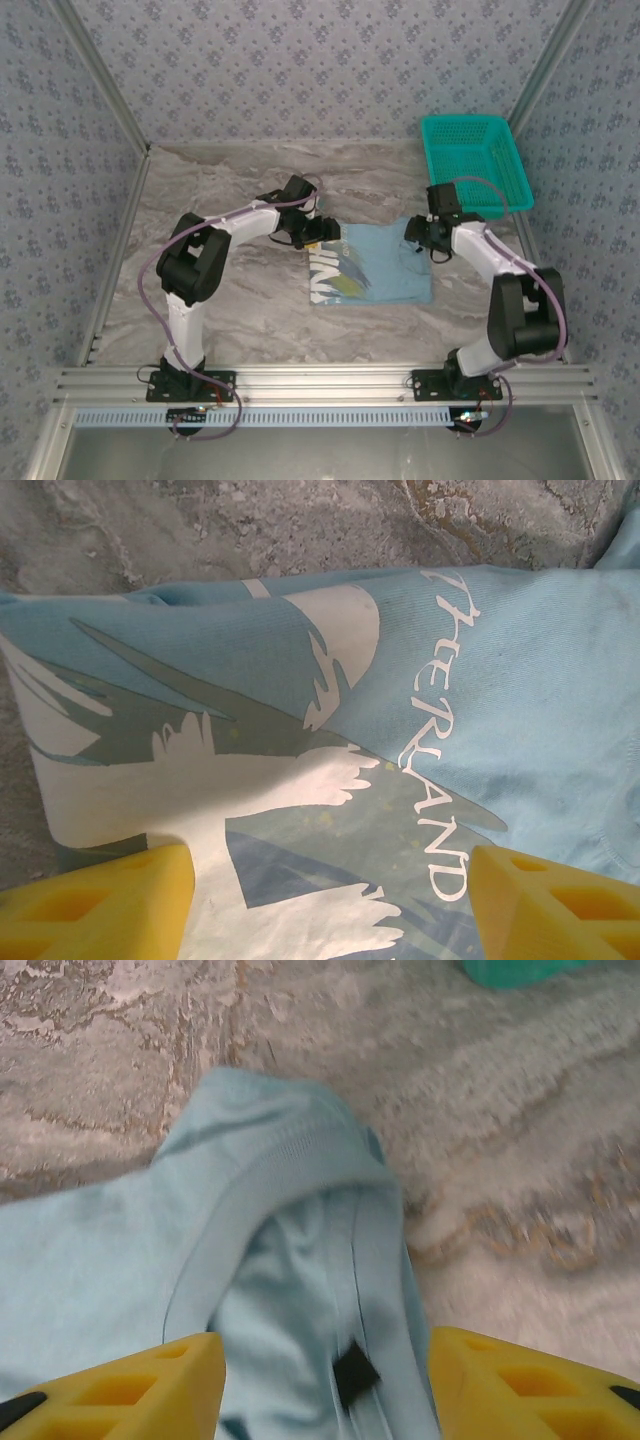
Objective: Fold the inside-out t-shirt
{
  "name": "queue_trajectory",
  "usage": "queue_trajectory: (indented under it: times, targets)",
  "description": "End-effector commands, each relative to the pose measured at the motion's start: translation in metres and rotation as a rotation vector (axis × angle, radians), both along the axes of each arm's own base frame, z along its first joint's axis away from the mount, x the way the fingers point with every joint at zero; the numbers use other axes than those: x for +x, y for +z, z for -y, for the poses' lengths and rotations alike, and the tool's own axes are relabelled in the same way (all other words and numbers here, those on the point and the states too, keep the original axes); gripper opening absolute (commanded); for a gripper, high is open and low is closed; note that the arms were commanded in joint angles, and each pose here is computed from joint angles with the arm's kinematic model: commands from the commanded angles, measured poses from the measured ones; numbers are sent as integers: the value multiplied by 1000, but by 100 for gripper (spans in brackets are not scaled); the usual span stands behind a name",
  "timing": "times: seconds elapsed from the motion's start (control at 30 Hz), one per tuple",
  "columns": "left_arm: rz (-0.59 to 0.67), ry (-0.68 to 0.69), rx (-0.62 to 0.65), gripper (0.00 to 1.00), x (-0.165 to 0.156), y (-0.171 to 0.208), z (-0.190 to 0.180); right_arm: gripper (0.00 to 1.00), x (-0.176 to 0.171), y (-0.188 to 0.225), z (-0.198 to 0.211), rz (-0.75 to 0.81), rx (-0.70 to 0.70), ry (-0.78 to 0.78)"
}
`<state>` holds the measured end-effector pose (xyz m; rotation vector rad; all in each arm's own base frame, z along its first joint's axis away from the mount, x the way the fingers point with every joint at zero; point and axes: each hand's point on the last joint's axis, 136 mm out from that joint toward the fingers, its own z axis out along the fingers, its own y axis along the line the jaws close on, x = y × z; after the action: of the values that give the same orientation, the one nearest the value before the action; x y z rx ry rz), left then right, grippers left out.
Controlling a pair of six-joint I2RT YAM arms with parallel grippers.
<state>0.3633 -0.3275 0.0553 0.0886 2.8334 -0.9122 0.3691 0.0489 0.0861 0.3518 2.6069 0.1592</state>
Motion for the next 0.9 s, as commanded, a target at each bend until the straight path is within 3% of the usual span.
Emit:
queue_trajectory:
  times: [0.0, 0.17, 0.27, 0.53, 0.73, 0.87]
  targets:
    - [6, -16, 10, 72, 3, 2, 1, 50, 29, -1, 0, 24, -53, 40]
    - [-1, -18, 16, 72, 1, -3, 0, 35, 35, -38, 20, -128, -150, 11]
    - [-6, -18, 18, 72, 0, -4, -1, 32, 48, -46, 27, -165, -172, 9]
    - [14, -20, 5, 73, 2, 7, 1, 37, 56, -11, 15, -118, -300, 79]
    - [120, -33, -9, 74, 14, 40, 2, 44, 18, 25, -27, -53, -326, 213]
    - [195, -48, -24, 74, 20, 56, 5, 45, -23, 7, -47, -113, -246, 222]
